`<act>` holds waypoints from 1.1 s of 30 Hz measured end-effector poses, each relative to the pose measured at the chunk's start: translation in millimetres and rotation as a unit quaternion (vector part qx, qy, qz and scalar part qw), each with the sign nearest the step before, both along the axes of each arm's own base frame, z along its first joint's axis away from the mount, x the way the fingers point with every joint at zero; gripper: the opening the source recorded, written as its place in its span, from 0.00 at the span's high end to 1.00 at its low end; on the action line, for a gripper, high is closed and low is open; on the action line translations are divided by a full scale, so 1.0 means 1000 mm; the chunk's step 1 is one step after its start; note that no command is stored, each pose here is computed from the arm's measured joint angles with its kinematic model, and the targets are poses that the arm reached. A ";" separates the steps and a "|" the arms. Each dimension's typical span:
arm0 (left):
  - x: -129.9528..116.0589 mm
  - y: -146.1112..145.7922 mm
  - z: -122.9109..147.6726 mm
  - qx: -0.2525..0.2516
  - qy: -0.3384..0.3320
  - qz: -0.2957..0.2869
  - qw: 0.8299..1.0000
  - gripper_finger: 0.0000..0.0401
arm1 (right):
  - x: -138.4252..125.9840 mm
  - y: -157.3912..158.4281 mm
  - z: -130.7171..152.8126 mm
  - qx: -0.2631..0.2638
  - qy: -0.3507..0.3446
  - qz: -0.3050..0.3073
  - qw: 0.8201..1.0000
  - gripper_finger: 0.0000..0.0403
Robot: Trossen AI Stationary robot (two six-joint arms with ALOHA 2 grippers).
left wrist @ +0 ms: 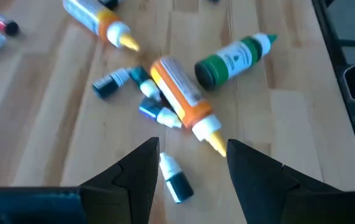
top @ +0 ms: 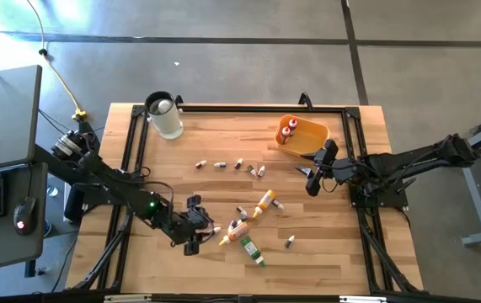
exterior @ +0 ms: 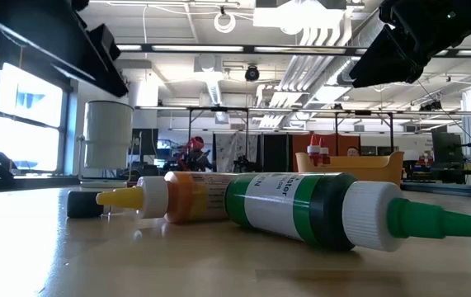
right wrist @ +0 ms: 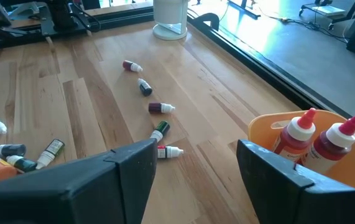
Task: Pick & Place food coloring
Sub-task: Put the bottom large yellow food coloring bottle into the yellow bin
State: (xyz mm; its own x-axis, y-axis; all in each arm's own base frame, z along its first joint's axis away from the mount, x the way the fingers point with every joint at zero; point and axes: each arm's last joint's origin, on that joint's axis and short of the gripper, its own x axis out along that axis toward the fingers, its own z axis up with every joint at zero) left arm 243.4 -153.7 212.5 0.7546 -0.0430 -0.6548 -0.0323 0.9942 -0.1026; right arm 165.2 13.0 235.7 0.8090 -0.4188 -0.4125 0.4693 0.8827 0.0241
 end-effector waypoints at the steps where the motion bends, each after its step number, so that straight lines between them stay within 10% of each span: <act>1: 0.002 -0.002 -0.004 -0.006 0.003 0.002 1.000 0.54 | 0.000 0.000 0.000 0.000 0.000 0.000 1.000 0.46; 33: 0.065 -0.001 -0.098 -0.021 -0.009 0.065 0.998 0.54 | 0.000 0.000 0.000 0.000 -0.001 0.000 1.000 0.46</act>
